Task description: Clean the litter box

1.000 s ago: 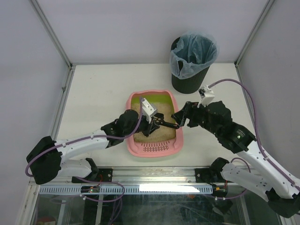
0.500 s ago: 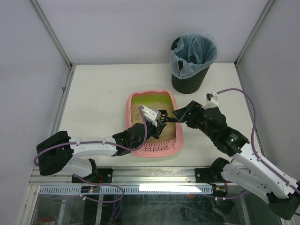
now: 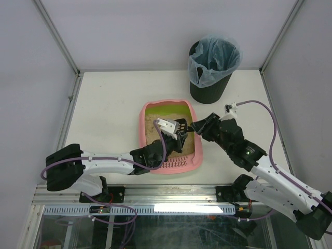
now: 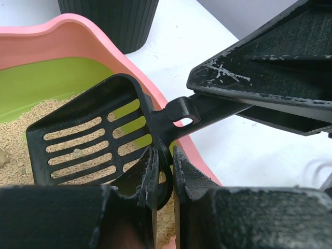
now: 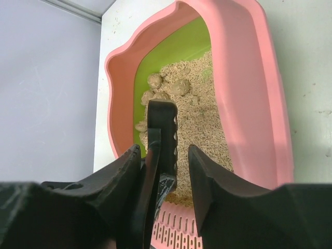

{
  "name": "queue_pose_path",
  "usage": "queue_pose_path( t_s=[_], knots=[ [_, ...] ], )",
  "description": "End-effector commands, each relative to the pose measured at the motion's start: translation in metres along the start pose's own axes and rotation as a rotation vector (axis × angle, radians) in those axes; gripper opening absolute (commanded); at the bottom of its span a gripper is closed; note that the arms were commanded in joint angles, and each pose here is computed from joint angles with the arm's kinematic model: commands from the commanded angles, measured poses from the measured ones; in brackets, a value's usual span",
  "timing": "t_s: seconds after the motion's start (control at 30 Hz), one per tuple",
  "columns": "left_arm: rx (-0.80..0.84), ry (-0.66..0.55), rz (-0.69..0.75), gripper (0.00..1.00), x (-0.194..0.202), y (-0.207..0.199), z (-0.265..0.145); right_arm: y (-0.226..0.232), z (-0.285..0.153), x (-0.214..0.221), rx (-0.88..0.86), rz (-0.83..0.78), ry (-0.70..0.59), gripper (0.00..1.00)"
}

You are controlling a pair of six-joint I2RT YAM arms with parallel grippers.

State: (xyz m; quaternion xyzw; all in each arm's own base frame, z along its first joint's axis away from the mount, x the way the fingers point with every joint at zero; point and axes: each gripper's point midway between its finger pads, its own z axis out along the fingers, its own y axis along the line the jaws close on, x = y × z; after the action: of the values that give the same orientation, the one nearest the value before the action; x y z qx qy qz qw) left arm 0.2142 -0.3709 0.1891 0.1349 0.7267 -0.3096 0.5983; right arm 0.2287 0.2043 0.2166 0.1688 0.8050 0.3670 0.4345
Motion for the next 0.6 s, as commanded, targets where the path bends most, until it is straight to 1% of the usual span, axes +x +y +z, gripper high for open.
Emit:
queue_pose_path(
  t_s=[0.0, 0.2, 0.3, 0.37, 0.4, 0.43, 0.47, 0.57],
  knots=[
    [0.002, -0.104, -0.111, 0.00, -0.0342, -0.0178, 0.0056, 0.0196, 0.0039, -0.0202, -0.064, 0.055, -0.090, 0.42],
    [0.007, -0.098, -0.122, 0.00, -0.0350, -0.0224, 0.0072, 0.0199, 0.0099, -0.0155, -0.066, 0.051, -0.074, 0.32],
    [0.006, -0.097, -0.130, 0.00, -0.0347, -0.0223, 0.0060, 0.0175, 0.0108, -0.0156, -0.060, 0.050, -0.080, 0.22],
    [0.002, -0.099, -0.139, 0.00, -0.0345, -0.0211, 0.0053, 0.0174, 0.0105, -0.0156, -0.065, 0.049, -0.083, 0.13],
    [0.002, -0.099, -0.142, 0.01, -0.0346, -0.0210, 0.0052, 0.0172, 0.0104, -0.0154, -0.067, 0.047, -0.084, 0.07],
    [0.004, -0.100, -0.145, 0.04, -0.0349, -0.0212, 0.0049, 0.0175, 0.0101, -0.0160, -0.069, 0.046, -0.086, 0.03],
    [0.006, -0.101, -0.148, 0.10, -0.0357, -0.0221, 0.0046, 0.0178, 0.0098, -0.0163, -0.070, 0.042, -0.086, 0.00],
    [0.014, -0.099, -0.154, 0.30, -0.0401, -0.0224, 0.0006, 0.0179, 0.0071, -0.0219, -0.060, 0.017, -0.104, 0.00]
  ],
)
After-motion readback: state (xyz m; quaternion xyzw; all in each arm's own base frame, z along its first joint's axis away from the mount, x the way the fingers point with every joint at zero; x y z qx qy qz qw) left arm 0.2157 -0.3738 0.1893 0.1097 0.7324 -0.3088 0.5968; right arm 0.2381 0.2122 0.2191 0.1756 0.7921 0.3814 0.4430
